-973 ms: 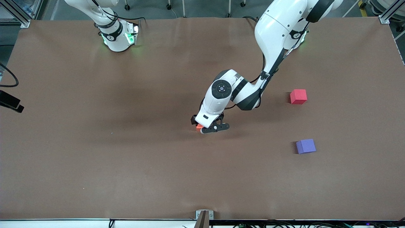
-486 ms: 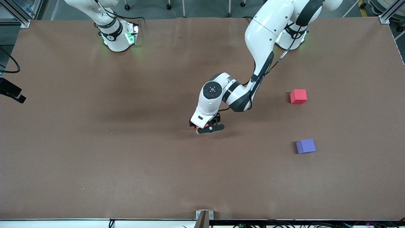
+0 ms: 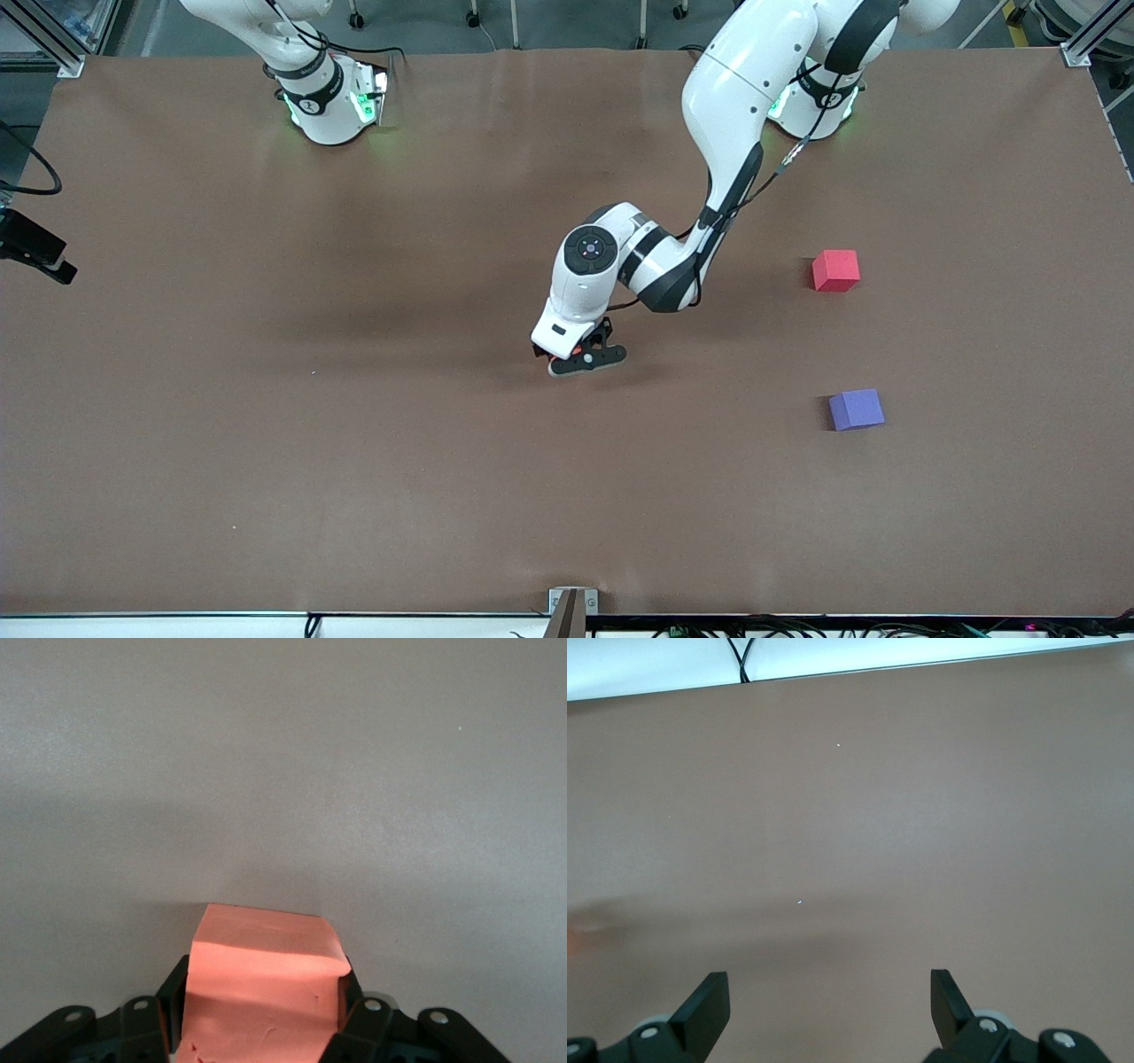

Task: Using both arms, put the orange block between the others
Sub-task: 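Carry the orange cube with the left gripper toward the purple cube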

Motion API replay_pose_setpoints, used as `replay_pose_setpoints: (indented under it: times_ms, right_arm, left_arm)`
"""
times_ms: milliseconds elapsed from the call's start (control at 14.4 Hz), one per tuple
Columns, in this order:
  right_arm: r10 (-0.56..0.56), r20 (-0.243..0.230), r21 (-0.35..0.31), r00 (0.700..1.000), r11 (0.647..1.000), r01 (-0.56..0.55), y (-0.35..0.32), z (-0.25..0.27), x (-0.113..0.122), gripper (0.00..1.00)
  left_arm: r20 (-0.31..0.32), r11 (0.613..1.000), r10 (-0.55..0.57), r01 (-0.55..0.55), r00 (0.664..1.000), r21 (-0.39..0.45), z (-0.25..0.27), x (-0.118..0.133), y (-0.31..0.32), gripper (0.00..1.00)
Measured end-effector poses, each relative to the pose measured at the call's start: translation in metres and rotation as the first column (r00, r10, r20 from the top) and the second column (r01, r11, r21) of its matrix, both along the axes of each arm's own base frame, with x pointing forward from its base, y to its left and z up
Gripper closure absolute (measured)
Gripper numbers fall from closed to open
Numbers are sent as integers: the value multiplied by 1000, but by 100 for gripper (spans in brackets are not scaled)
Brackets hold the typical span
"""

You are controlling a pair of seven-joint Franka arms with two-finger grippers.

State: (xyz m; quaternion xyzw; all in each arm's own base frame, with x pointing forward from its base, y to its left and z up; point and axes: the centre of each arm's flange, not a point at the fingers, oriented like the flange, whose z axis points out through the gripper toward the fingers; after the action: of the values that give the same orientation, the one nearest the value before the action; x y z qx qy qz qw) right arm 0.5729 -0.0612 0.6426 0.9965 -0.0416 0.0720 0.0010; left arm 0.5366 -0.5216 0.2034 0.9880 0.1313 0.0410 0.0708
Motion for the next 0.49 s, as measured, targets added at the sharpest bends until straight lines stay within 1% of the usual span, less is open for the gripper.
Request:
replay_pose_setpoints:
  times_ms: [69,139,278,347,486]
  right_arm:
    - [11,-4,-16,1000,1000,-11,4,-1,0,0]
    - [23,-10,-31,1000,999,-24,10,-3,1,0]
    - [37,-25,-41,999,998,-38,18,-10,1,0]
    - [36,-34,-40,999,999,-37,17,-14,1,0]
    - [26,-44,-30,999,999,-28,13,-21,1,0]
  left_arm:
    - [3,1000,6,-6,1000,-3,2,1,0,35]
    - [10,1000,13,-13,1000,-7,7,5,1,39]
    - [6,999,36,-36,999,6,22,16,11,40]
    - [-11,998,60,-59,998,29,36,27,26,40]
    - [-40,992,110,-107,993,67,77,57,74,40]
